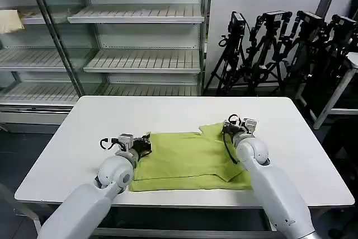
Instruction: Fold and organize the clothes.
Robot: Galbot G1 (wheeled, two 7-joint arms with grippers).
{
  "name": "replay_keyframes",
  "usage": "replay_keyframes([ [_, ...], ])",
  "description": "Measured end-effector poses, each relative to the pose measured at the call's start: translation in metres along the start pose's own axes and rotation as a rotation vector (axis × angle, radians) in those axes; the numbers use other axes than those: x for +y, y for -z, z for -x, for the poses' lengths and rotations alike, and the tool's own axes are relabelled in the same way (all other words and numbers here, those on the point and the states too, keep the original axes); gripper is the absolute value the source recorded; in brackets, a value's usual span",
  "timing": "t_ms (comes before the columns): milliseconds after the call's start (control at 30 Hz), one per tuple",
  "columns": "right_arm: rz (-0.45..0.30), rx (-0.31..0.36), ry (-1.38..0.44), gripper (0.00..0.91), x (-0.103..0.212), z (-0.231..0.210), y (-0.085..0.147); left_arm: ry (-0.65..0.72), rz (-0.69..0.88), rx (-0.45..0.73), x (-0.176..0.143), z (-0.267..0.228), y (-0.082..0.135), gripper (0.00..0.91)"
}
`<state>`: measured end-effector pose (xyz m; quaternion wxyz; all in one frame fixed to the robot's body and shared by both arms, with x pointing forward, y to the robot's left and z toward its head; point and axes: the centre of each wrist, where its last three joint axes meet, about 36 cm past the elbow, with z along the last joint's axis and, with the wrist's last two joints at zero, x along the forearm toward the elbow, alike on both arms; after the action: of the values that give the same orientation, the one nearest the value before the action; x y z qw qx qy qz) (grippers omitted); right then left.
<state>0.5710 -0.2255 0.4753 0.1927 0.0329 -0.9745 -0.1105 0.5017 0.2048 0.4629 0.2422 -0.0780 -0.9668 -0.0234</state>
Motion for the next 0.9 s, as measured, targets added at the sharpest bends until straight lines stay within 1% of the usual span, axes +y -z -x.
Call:
replay_keyframes([
  [233, -0.014, -0.064, 0.028, 0.000, -0.001, -0.027, 0.008, -0.011, 0.000, -0.040, 0.004, -0.021, 0.005, 0.010],
  [467, -0.039, -0.110, 0.057, 0.000, -0.007, -0.064, 0.007, -0.021, 0.016, -0.073, 0.009, -0.045, 0.005, 0.010],
  [600, -0.049, -0.124, 0.071, 0.000, -0.011, -0.089, -0.001, -0.028, 0.037, -0.082, 0.010, -0.060, -0.001, 0.010],
  [900, -0.055, -0.127, 0.081, 0.000, -0.017, -0.139, -0.027, -0.051, 0.090, -0.094, 0.003, -0.097, -0.020, 0.010],
])
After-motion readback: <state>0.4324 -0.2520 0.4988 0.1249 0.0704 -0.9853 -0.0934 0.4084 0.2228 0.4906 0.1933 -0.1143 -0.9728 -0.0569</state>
